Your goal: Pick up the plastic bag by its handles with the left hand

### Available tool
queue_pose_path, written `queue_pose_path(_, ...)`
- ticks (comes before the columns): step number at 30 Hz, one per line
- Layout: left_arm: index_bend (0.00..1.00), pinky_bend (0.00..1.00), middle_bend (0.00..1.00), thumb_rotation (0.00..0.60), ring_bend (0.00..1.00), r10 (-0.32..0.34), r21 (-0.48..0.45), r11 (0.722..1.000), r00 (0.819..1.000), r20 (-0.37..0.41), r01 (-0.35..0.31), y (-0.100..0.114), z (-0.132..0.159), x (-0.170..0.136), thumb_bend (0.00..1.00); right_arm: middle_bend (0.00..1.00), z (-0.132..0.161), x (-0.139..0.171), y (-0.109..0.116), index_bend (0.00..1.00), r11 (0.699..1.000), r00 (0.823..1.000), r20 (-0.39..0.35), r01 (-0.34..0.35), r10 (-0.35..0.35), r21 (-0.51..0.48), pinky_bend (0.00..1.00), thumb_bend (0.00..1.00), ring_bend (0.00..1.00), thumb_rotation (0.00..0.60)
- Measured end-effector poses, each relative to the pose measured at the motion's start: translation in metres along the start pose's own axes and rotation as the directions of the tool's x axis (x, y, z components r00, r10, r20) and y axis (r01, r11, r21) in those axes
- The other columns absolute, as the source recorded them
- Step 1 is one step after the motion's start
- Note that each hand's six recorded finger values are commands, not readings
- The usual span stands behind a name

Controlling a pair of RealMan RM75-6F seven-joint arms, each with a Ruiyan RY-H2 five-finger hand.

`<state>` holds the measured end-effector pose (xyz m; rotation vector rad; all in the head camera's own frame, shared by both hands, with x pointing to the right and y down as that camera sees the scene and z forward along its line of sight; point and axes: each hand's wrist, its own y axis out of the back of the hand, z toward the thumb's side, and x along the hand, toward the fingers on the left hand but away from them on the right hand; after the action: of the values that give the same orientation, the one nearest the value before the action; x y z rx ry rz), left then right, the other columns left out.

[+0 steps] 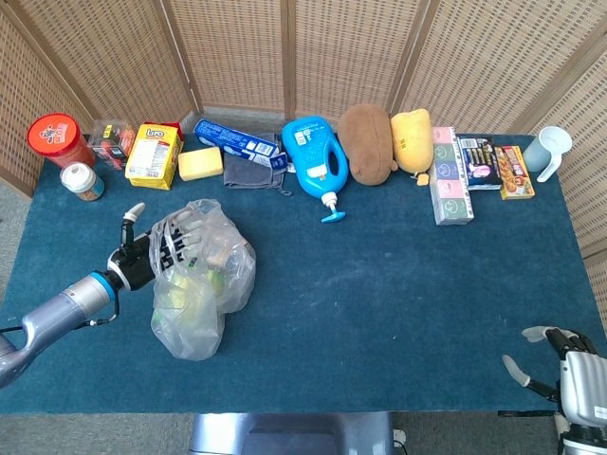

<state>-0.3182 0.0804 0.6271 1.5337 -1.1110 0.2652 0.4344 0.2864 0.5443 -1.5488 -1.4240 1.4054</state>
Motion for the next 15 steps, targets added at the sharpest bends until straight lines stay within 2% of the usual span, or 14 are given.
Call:
queue_pose_path(6, 0.24, 0.40, 0.30, 0.000, 0.33, -0.031, -0.036, 0.999, 0.999, 0.033, 0.032, -0.008, 0.007, 0.007, 0.28, 0.48, -0.001, 0.001, 0.001, 0.43, 1.000, 1.000, 0.005, 0.001, -0.001, 0.004, 0.28, 0.24, 0.40, 0.172)
queue_pose_path(11, 0.24, 0.43, 0.31, 0.000, 0.33, -0.099, -0.104, 0.989, 0.993, 0.059, 0.104, -0.023, 0.009, 0.011, 0.28, 0.48, 0.000, 0.000, 0.002, 0.43, 1.000, 1.000, 0.003, 0.002, -0.002, 0.002, 0.28, 0.25, 0.40, 0.172)
queue_pose_path(15, 0.24, 0.44, 0.32, 0.000, 0.33, -0.156, -0.124, 0.979, 0.987, 0.050, 0.161, -0.040, 0.005, 0.020, 0.29, 0.48, 0.000, 0.001, 0.001, 0.43, 1.000, 1.000, 0.002, 0.002, -0.002, -0.002, 0.28, 0.25, 0.40, 0.172)
